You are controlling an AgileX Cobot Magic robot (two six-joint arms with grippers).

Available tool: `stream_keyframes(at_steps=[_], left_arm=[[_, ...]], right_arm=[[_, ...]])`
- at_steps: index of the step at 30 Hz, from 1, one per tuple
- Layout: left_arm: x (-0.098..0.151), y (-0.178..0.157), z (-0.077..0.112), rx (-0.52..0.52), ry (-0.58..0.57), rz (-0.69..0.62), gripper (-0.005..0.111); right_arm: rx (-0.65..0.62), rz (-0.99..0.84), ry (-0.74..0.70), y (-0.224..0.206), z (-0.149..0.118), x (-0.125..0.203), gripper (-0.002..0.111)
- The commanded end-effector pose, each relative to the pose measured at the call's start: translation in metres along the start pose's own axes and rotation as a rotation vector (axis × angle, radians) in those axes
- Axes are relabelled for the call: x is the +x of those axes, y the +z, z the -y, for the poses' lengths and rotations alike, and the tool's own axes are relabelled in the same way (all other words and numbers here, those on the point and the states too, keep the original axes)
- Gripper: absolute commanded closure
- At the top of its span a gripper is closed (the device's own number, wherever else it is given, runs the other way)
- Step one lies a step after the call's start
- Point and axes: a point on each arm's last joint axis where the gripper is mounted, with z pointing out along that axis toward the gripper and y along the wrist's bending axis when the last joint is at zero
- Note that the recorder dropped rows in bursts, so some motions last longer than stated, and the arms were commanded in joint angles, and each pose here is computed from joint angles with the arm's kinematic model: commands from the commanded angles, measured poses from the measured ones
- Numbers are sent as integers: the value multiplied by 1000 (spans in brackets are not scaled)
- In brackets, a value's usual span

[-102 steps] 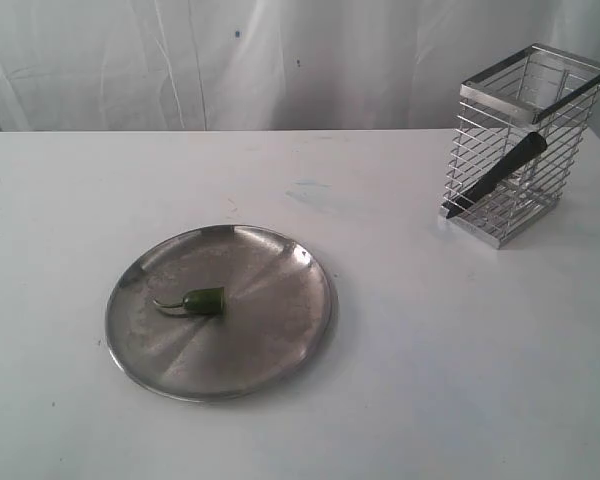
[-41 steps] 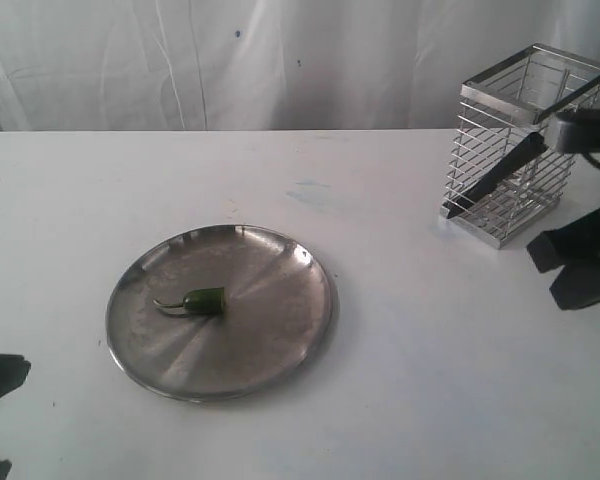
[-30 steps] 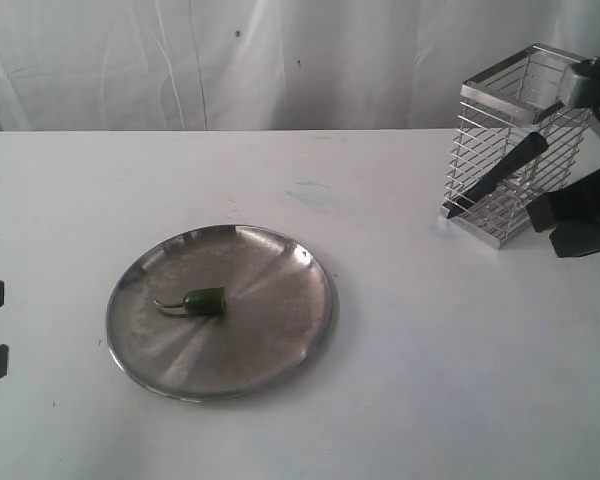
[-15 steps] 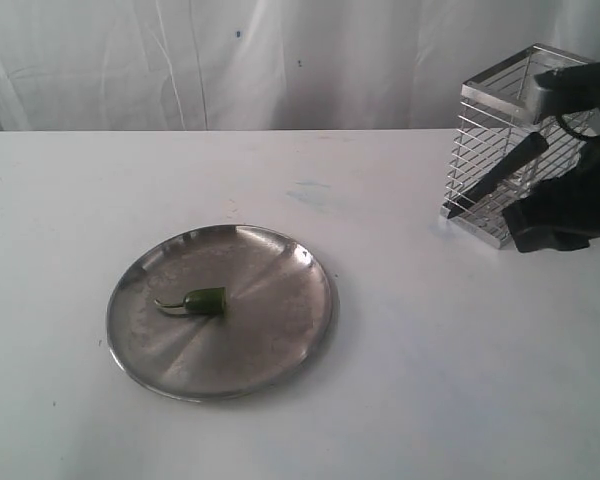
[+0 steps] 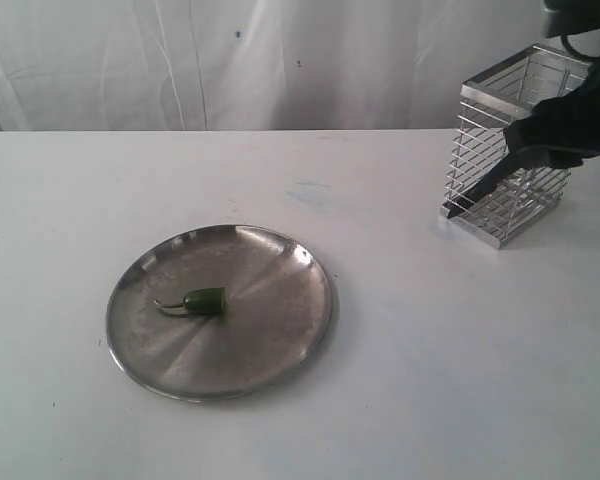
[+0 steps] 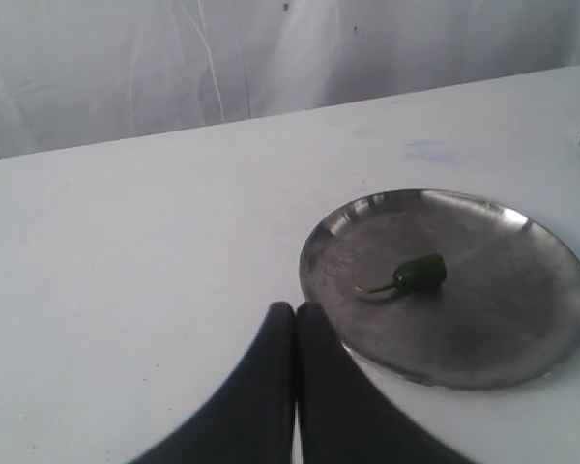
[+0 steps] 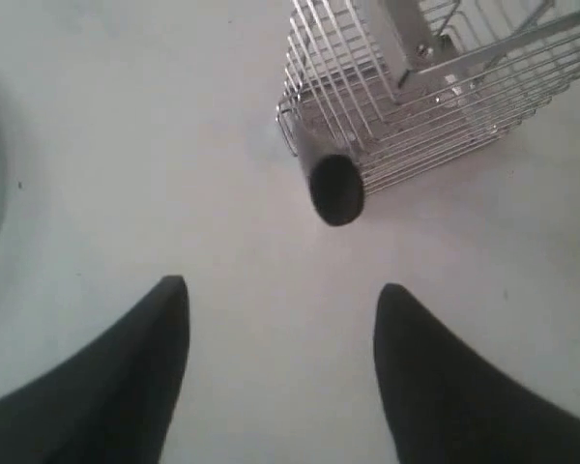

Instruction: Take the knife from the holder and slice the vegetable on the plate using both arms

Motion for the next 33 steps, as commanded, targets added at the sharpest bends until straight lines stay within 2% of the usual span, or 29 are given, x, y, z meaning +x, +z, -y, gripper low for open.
stream_keyframes(at_steps=[1,24,25,30,31,33], left_arm=[[7,-1,1,15,20,-51,107],[8,-1,3,34,3,-59,107],[8,-1,3,34,3,-59,107],[8,-1,3,36,2,-65,107],[8,-1,3,36,2,-65,107],[8,-1,3,36,2,-65,107]], right_arm=[[23,10,3,9,4,-10,54],[37,8,-17,71,9,-26,54],[36,4,-17,74,9,-25,60],[34,-9,-32,76,9,-24,104],[33,-15,-47,76,9,-23,108],[34,-7,-48,72,9,-24,108]])
